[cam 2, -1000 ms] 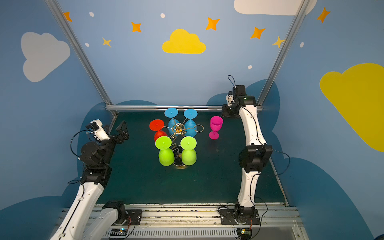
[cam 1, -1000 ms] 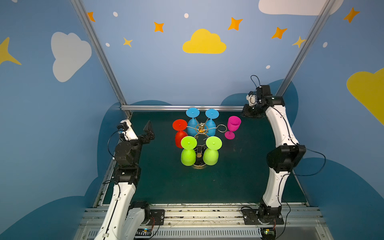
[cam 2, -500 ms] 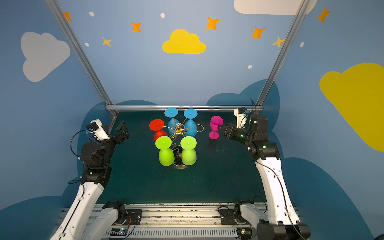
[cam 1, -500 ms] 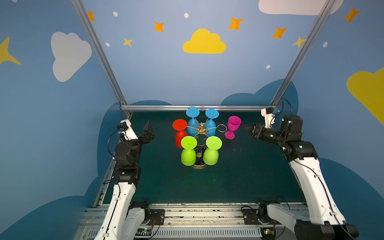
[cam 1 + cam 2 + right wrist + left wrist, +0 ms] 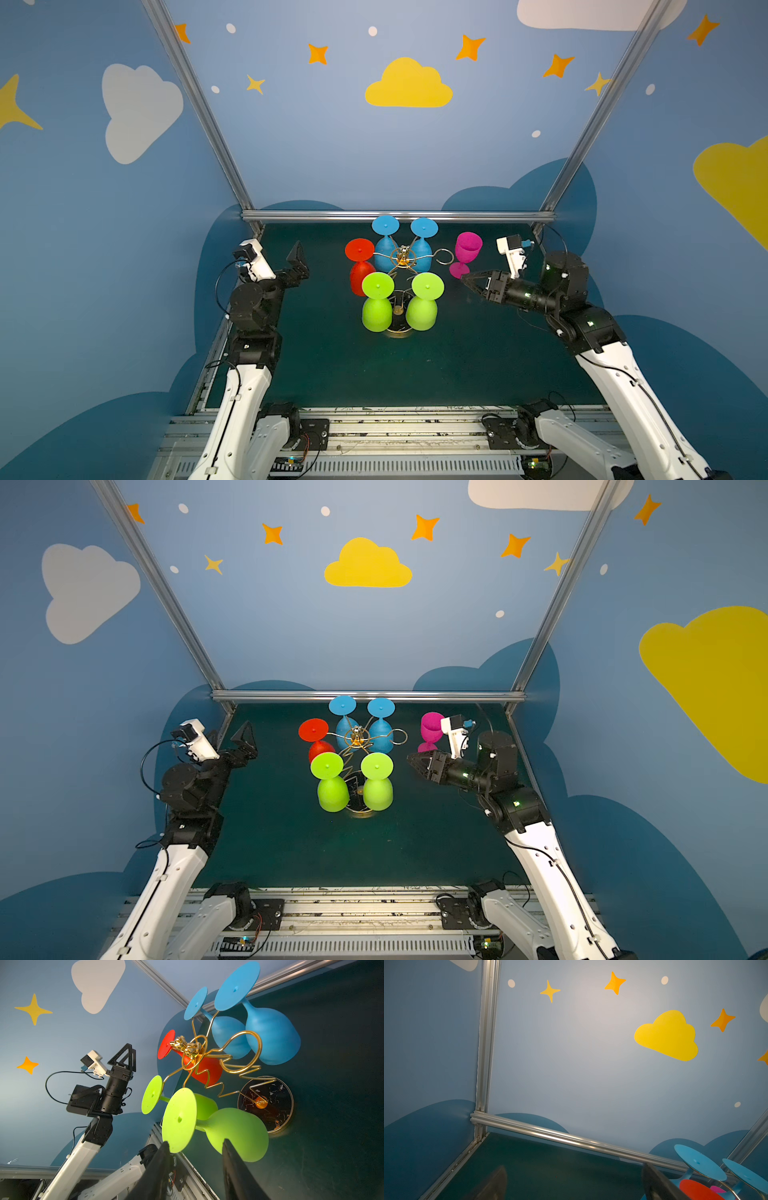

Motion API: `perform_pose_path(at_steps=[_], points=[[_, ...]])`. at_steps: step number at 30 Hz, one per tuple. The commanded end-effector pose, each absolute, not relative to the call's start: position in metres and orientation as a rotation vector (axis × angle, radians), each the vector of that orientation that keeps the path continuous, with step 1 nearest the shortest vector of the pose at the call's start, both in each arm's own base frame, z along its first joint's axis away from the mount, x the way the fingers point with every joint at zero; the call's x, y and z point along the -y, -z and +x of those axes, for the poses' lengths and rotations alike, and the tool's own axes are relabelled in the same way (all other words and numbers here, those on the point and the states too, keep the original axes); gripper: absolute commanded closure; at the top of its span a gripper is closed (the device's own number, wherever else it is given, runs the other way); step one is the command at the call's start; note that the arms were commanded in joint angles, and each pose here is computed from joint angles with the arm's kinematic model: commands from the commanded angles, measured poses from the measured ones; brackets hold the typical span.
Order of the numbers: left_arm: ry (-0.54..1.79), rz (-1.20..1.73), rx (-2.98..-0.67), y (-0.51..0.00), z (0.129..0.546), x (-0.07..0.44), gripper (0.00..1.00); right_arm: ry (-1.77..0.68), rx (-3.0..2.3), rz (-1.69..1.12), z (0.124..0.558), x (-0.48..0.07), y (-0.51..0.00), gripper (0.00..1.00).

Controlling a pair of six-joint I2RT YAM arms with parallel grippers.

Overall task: Take the wine glass off the wine glass rack
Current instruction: 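Reach the right gripper to the lime-green glass base on the rack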

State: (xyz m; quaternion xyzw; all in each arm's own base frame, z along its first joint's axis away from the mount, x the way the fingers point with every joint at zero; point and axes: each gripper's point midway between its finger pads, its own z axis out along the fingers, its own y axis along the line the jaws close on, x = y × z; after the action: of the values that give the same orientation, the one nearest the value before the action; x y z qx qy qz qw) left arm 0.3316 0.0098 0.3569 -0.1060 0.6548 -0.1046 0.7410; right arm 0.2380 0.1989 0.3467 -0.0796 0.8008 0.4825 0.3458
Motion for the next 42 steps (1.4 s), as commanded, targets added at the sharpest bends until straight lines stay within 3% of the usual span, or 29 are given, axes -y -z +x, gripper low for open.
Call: perform_pose_path(at_steps=[1, 21, 26, 31, 42], points=[[0.225, -0.242, -1.426, -0.359, 0.329, -0.012, 0.0, -1.216, -2.104, -0.217, 0.238, -0.205, -0.341, 0.58], [0.232, -0.24, -1.429, -0.358, 0.33, -0.011, 0.0, -1.278, -2.146, -0.287, 0.242, -0.25, -0.328, 0.6], [0.232, -0.241, -1.428, -0.358, 0.33, -0.011, 0.0, -1.276, -2.15, -0.277, 0.246, -0.252, -0.326, 0.67], [0.232, -0.24, -1.428, -0.358, 0.33, -0.011, 0.0, -1.267, -2.15, -0.26, 0.249, -0.251, -0.326, 0.82], [0.235, -0.238, -1.424, -0.359, 0.329, -0.011, 0.0, -1.334, -2.106, -0.243, 0.247, -0.254, -0.343, 0.96]])
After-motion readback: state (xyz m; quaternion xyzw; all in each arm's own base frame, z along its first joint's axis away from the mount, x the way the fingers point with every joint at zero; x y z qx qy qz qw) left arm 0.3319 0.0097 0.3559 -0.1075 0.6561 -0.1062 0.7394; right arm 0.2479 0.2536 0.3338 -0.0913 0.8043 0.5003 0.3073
